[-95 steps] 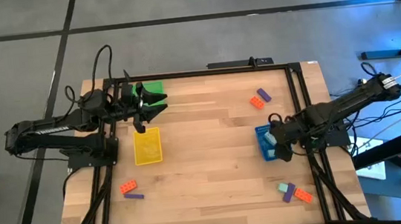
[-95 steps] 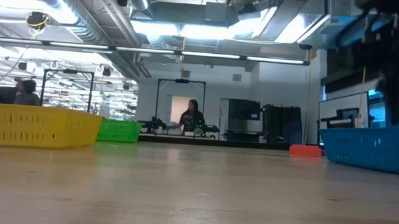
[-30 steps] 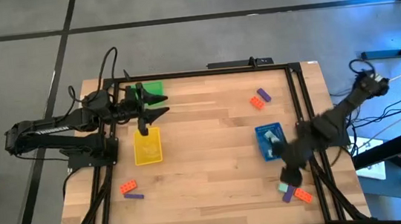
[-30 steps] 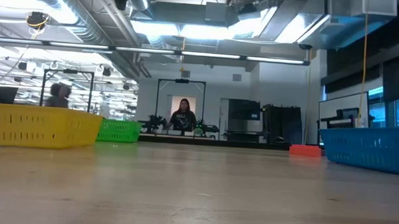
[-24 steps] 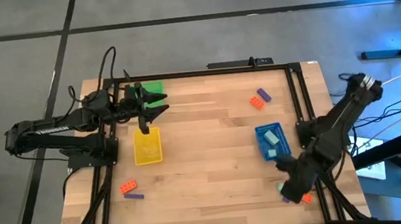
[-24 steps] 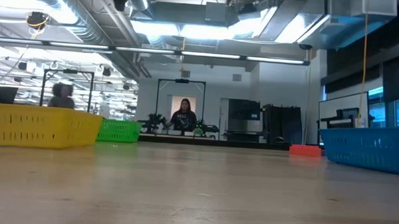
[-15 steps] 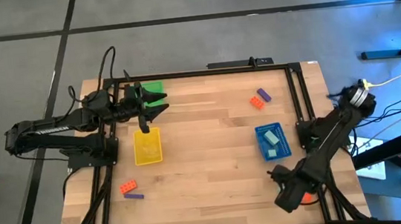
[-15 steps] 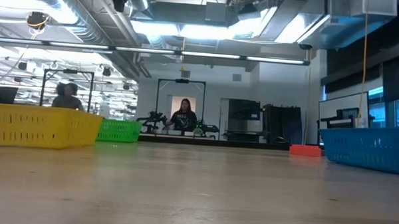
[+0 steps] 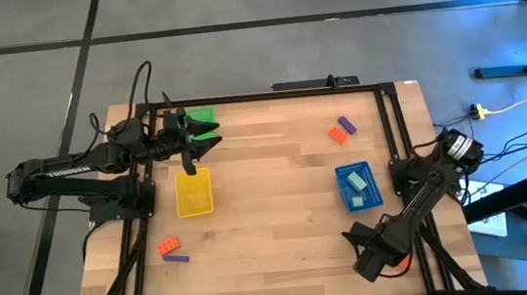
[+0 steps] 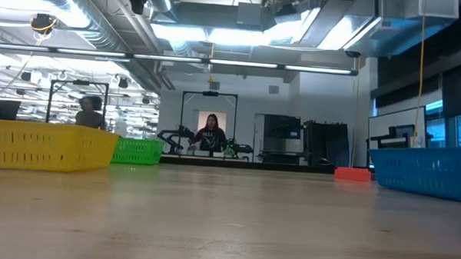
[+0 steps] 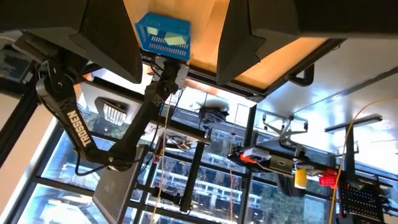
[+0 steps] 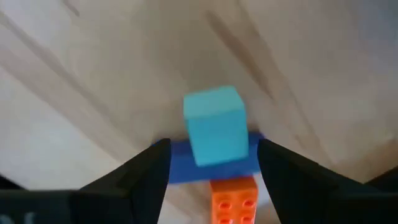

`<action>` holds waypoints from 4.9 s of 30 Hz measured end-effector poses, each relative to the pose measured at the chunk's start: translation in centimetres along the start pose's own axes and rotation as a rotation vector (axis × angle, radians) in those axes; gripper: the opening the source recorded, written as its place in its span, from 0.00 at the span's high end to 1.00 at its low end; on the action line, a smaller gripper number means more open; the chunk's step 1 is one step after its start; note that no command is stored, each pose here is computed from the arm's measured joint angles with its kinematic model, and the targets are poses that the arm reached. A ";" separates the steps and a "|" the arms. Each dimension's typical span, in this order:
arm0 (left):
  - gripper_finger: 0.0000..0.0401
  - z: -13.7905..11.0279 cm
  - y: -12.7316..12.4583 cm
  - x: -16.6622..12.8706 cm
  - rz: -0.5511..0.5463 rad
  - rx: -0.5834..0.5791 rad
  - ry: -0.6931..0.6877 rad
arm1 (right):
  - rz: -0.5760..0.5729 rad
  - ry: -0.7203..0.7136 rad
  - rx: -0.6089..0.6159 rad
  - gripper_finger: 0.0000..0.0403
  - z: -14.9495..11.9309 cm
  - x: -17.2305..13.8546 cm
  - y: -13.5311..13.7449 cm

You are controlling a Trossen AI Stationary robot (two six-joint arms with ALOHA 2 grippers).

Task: Sort & place blocks by color
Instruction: Put the blue block into the blue bin, then put the bottom left violet block into the green bin

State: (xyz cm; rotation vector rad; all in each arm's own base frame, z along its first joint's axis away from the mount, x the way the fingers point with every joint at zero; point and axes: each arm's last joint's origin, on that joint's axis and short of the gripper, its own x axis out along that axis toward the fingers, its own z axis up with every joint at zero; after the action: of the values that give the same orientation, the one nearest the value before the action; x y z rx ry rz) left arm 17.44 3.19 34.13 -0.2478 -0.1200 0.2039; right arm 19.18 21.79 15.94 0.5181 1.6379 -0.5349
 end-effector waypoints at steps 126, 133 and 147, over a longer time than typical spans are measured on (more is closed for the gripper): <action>0.50 0.2 -0.3 -0.1 -0.075 0.004 -0.005 | 0.060 -0.186 0.133 0.22 10.2 -1.5 -13.5; 0.50 0.2 -0.3 -0.1 -0.073 0.004 -0.005 | 0.063 -0.188 0.134 0.21 10.3 -1.5 -13.5; 0.50 0.2 -0.2 -0.1 -0.057 0.060 -0.011 | 0.064 -0.189 0.134 0.21 10.3 -1.5 -13.5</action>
State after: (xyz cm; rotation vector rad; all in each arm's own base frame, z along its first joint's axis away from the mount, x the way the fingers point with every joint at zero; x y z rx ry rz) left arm 17.33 3.02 34.38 -0.1832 -0.1313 0.1517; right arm 19.14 4.78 16.90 0.5978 1.4078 -0.6296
